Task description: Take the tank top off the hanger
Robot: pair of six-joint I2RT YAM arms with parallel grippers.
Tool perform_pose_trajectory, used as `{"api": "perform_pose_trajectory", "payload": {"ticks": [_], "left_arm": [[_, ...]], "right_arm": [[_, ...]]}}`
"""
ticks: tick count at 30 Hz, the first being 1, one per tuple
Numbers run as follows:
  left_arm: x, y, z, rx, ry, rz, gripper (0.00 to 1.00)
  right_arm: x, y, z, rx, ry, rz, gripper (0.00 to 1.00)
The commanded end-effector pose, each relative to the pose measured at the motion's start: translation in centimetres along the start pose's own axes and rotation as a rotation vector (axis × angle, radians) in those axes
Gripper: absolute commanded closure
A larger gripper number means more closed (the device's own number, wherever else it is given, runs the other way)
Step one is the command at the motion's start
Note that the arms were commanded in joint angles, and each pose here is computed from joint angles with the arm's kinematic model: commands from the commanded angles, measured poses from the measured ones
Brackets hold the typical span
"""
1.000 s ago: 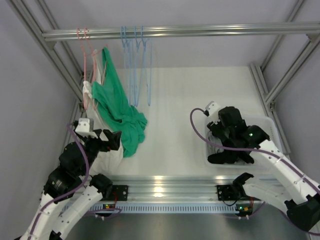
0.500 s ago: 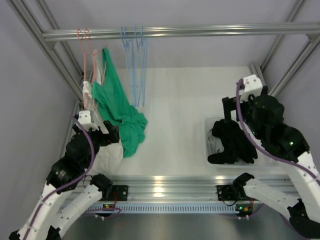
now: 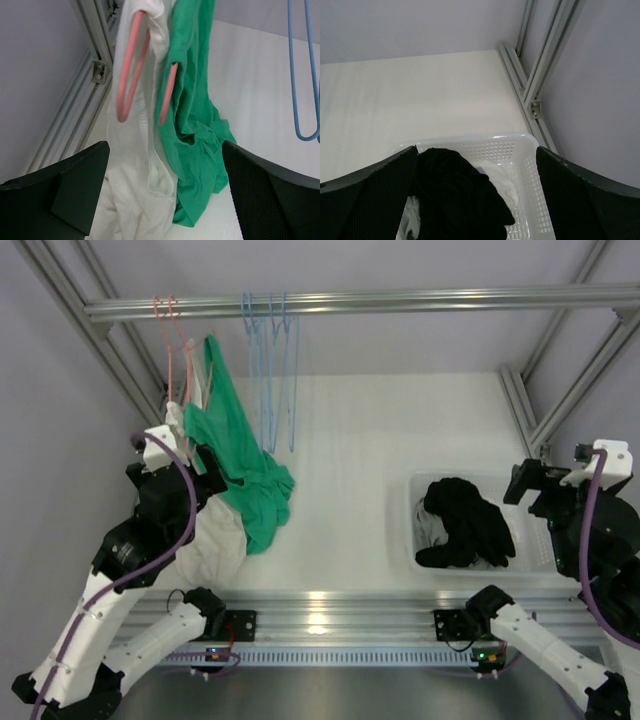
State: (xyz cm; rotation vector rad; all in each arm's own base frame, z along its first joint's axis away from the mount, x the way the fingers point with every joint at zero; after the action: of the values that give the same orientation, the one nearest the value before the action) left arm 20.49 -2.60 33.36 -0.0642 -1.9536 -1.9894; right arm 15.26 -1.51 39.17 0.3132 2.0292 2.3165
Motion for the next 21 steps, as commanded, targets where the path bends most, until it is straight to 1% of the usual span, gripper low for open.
{"api": "perform_pose_trajectory", "payload": {"ticks": [1, 4, 6, 7, 8, 10, 12, 16, 17, 18, 19, 20, 21], "left_arm": [[2.5, 2.5, 3.2, 0.049, 0.054, -0.105, 0.01], [4.0, 2.1, 5.6, 0.059, 0.096, -0.155, 0.01], [3.6, 0.9, 5.5, 0.052, 0.094, -0.152, 0.01], [3.8, 1.0, 5.5, 0.077, 0.078, -0.178, 0.01], [3.1, -0.2, 4.8, 0.056, 0.057, -0.161, 0.01], [2.6, -0.3, 4.0, 0.077, 0.034, -0.173, 0.01], [2.1, -0.6, 3.1, 0.061, -0.001, -0.158, 0.01], [-0.4, -1.4, 1.6, 0.045, -0.04, -0.082, 0.01], [-1.0, -1.3, 2.0, 0.065, -0.019, -0.075, 0.01], [-1.4, -1.7, 1.3, 0.069, -0.073, -0.052, 0.01], [-2.2, -2.2, 1.2, 0.07, -0.073, -0.023, 0.01], [-2.8, -2.3, 2.2, 0.087, -0.036, -0.016, 0.01], [-3.0, -2.4, 2.3, 0.087, -0.039, -0.009, 0.01]], "right_arm": [[1.9, -1.0, -3.0, 0.009, -0.07, -0.009, 0.01], [3.9, -0.7, -5.3, -0.007, -0.089, -0.075, 0.01], [4.2, -1.1, -5.8, -0.005, -0.096, -0.082, 0.01], [4.2, -1.3, -5.9, -0.003, -0.096, -0.082, 0.01], [4.0, -1.9, -5.8, -0.006, -0.097, -0.075, 0.01], [3.6, -2.5, -5.3, -0.015, -0.086, -0.057, 0.01], [2.9, -3.2, -4.7, -0.005, -0.086, -0.03, 0.0], [1.8, -4.0, -3.7, 0.0, -0.094, 0.01, 0.01], [1.6, -4.1, -3.6, 0.001, -0.098, 0.013, 0.01], [1.5, -4.1, -3.6, 0.008, -0.102, 0.018, 0.01], [1.3, -4.2, -3.5, 0.017, -0.109, 0.024, 0.01], [1.2, -4.3, -3.5, 0.024, -0.116, 0.028, 0.01], [1.2, -4.3, -3.6, 0.025, -0.127, 0.028, 0.01]]}}
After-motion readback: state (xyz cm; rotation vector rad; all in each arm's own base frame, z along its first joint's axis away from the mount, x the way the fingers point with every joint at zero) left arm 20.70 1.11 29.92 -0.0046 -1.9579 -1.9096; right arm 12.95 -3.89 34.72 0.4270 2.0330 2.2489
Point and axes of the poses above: each gripper's point midway between its finger pads, its own x axis back along the fingers, its own z axis along the line the jaws close on, y = z × x, the point moved 3 cm from there along x, back along the fingers, and after that the axes turned 9 degrees about -x, right-handed, at the moved point
